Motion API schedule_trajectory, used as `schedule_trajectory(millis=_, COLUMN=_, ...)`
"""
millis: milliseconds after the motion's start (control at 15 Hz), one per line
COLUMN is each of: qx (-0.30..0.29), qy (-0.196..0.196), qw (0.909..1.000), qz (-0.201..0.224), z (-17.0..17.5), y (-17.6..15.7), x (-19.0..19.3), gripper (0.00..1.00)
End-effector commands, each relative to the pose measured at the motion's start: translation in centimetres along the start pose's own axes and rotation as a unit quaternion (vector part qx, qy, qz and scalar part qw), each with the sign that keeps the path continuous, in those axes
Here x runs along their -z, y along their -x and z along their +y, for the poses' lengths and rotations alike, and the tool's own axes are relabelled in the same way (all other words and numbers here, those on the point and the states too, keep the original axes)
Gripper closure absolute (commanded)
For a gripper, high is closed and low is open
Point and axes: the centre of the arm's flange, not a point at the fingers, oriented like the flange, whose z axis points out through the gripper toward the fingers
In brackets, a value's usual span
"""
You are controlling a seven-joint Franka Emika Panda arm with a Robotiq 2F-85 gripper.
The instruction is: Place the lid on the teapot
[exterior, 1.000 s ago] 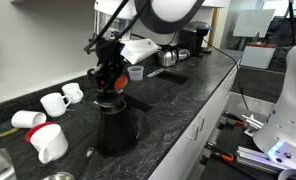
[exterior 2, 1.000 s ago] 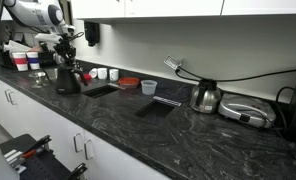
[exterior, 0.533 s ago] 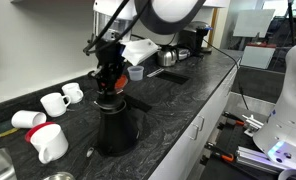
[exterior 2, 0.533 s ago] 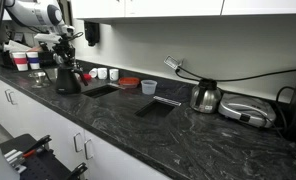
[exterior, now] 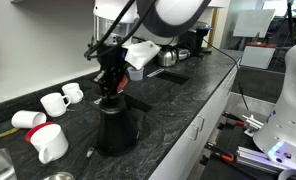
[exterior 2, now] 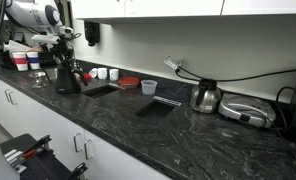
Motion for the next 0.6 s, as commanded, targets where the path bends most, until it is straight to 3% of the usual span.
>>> schedule_trajectory(millis=0, qx=0.014, qy=0.011, qw=0.9998, qz=-0.005, z=0.12, y=0.32, x=0.23, gripper=0.83)
schedule_trajectory(millis=333, qx=0.025, qy=0.014, qw=0.9995, qz=-0.013, z=-0.05, y=0.42, x=-0.09, gripper=0.81)
schedule_trajectory(millis=400, qx=0.027, qy=0.013, qw=0.9994, qz=-0.016, z=-0.17, y=0.45, x=-0.18, gripper=0.36)
schedule_trajectory(millis=533, qx=0.032, qy=0.015, qw=0.9990, qz=-0.029, z=-0.43, y=0.76, x=-0.58, gripper=0.26)
